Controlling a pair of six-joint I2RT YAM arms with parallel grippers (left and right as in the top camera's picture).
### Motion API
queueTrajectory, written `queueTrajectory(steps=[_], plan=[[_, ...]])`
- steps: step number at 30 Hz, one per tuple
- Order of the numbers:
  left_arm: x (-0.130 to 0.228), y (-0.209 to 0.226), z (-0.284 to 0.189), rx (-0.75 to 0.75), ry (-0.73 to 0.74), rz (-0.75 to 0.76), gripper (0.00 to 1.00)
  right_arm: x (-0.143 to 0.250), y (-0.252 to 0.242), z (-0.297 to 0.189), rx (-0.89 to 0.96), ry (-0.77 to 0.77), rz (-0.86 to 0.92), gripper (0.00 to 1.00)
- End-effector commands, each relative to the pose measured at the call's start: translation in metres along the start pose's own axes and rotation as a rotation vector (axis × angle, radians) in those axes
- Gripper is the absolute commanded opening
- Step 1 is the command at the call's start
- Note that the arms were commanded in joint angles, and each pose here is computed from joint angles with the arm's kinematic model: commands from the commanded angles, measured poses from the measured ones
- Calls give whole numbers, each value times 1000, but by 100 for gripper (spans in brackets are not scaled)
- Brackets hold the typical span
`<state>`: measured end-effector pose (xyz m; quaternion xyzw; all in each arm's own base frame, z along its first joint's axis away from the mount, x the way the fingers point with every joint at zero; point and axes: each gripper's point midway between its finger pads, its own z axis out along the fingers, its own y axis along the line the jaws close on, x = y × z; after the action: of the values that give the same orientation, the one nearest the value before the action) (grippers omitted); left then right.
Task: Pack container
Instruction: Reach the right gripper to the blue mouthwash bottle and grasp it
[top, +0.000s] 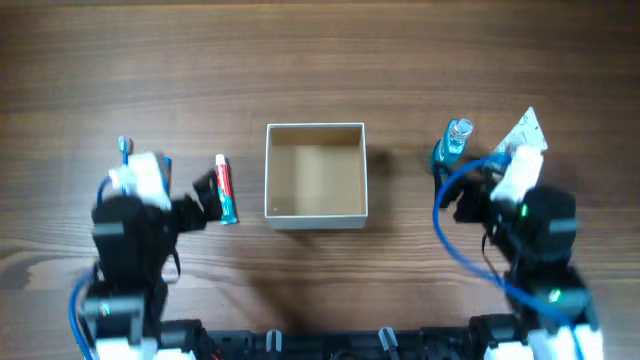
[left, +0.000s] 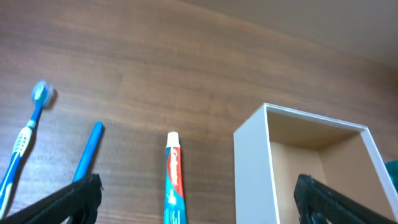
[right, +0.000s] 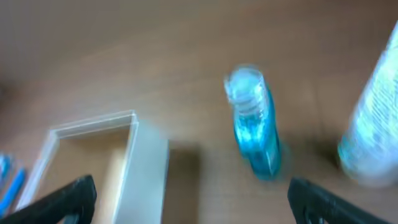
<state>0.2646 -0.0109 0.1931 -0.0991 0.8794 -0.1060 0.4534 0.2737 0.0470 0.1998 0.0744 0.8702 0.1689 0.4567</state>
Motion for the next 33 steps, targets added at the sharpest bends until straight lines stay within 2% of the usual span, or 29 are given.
queueTrajectory(steps=[1,3,5,7,11,18,21,22,23,24,28,31,33], plan=[[-13,-4,17,-39,205,-34,100,-27,8,13,50,185,-19,100],[-10,-3,23,-66,317,-50,100,-29,-1,19,142,334,-6,100],[-5,-1,28,-87,395,-61,100,-36,-2,28,176,422,8,100],[2,2,37,-98,435,-67,100,-42,-4,41,188,440,7,100],[6,4,42,-104,458,-70,100,-41,-31,61,317,443,-11,100],[5,3,43,-103,454,-70,100,0,-59,111,386,604,-5,99],[5,3,42,-103,455,-70,100,3,-61,121,384,607,-3,87],[5,3,42,-103,454,-70,99,0,-60,123,379,592,-4,66],[5,3,42,-103,454,-70,100,-1,-60,124,378,586,-5,53],[5,3,42,-103,454,-70,100,-1,-60,124,377,584,-5,46],[5,3,42,-103,454,-70,100,-1,-60,124,378,588,-6,29],[5,3,43,-103,454,-70,100,0,-58,125,362,591,0,23],[5,3,43,-102,452,-70,100,0,-56,125,355,592,0,9]])
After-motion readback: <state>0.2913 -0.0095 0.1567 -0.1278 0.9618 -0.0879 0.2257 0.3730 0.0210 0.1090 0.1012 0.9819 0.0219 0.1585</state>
